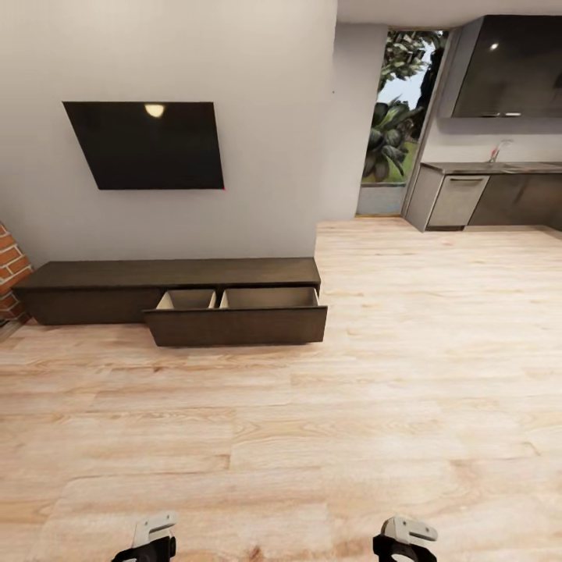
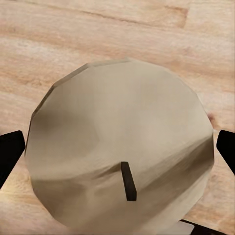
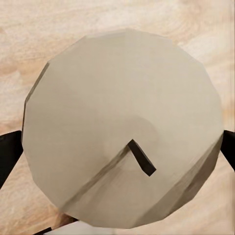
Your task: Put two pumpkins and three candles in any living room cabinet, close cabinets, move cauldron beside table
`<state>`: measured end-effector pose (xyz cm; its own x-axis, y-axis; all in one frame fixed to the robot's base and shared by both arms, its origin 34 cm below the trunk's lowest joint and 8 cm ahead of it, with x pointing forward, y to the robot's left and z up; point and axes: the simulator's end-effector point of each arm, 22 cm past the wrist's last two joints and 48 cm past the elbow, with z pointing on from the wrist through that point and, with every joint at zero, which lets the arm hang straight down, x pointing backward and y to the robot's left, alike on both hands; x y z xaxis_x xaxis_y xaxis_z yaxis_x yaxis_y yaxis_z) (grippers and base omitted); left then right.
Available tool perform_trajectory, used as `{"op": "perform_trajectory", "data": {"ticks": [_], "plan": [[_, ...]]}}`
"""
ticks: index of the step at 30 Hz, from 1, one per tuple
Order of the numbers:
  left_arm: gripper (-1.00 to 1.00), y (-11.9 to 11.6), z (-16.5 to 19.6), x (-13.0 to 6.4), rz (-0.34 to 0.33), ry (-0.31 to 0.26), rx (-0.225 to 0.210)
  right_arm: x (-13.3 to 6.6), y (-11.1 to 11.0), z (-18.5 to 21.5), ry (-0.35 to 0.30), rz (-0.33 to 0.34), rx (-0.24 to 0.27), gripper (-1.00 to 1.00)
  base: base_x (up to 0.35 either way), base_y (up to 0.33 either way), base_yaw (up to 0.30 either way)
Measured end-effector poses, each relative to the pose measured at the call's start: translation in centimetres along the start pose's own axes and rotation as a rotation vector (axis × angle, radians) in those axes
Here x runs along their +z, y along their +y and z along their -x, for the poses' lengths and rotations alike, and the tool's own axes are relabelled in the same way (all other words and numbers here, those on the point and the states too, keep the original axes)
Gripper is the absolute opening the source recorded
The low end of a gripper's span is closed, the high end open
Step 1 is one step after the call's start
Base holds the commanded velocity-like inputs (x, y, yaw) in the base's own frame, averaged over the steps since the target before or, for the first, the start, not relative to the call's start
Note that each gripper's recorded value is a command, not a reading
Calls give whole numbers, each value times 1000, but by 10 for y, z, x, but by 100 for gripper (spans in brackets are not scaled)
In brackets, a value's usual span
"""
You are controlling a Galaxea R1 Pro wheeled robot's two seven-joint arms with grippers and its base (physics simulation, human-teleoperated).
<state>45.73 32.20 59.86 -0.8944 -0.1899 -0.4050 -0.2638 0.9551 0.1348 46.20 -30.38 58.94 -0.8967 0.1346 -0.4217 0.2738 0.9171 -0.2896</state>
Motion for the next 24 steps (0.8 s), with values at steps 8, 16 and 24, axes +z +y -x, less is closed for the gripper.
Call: {"op": "perform_trajectory", "data": {"ticks": [8,16,24], "plan": [[-100,-19,43,-7,-39,18,0,-8,-3,6,-12,7,5,-100,0,0,0],[-100,-54,125,-35,-96,156,81,-57,73,25,225,142,-93,-100,0,0,0],[-100,-55,132,-45,-105,152,83,-77,74,67,226,119,-107,-100,0,0,0]]}}
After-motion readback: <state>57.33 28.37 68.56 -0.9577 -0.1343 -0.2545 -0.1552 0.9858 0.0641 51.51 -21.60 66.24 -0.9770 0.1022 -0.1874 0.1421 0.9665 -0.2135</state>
